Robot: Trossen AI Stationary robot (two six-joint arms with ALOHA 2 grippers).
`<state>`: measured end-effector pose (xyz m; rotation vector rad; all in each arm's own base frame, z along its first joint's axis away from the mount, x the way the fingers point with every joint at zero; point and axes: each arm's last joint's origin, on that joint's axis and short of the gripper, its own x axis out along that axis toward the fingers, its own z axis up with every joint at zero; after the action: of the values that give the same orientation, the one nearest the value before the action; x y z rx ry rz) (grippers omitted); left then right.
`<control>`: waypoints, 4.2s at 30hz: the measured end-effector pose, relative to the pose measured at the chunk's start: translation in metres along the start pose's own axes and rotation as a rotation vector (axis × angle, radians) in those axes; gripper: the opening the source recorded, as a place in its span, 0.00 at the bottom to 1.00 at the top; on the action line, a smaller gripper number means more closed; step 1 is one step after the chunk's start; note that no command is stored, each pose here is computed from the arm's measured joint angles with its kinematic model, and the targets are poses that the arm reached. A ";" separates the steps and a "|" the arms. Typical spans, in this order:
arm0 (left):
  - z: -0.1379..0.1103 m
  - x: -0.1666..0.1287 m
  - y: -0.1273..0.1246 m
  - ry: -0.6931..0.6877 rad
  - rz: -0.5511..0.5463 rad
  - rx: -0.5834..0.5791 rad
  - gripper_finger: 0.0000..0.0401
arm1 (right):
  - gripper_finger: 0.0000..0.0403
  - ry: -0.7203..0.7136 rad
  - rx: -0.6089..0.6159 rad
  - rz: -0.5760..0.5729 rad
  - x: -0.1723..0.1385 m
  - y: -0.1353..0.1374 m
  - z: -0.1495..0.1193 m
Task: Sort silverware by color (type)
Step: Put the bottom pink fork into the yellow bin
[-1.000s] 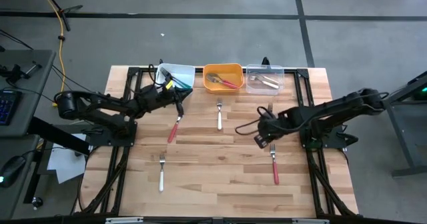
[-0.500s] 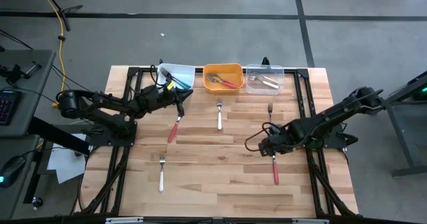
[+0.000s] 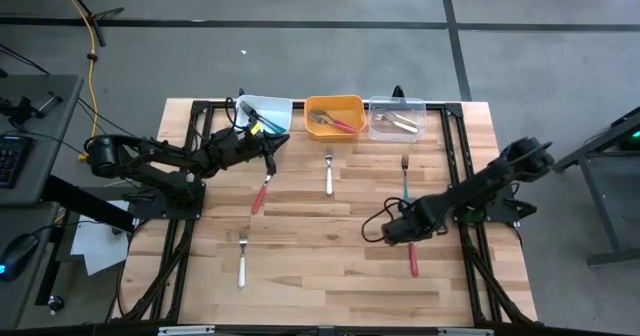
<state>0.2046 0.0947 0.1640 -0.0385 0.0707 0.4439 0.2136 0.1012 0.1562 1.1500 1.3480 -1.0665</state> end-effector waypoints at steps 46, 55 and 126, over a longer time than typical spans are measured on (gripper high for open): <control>0.000 0.000 0.000 0.000 -0.002 -0.019 0.00 | 0.48 0.089 -0.049 -0.047 -0.006 0.002 0.022; 0.000 0.000 0.000 0.000 -0.002 -0.019 0.00 | 0.38 0.098 -0.082 -0.077 0.008 0.009 0.019; 0.001 0.000 0.000 -0.006 -0.001 0.000 0.00 | 0.05 -0.479 -1.143 -0.025 -0.109 0.156 0.377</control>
<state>0.2047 0.0945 0.1647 -0.0373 0.0651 0.4431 0.4258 -0.2560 0.2322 0.0195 1.2563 -0.3735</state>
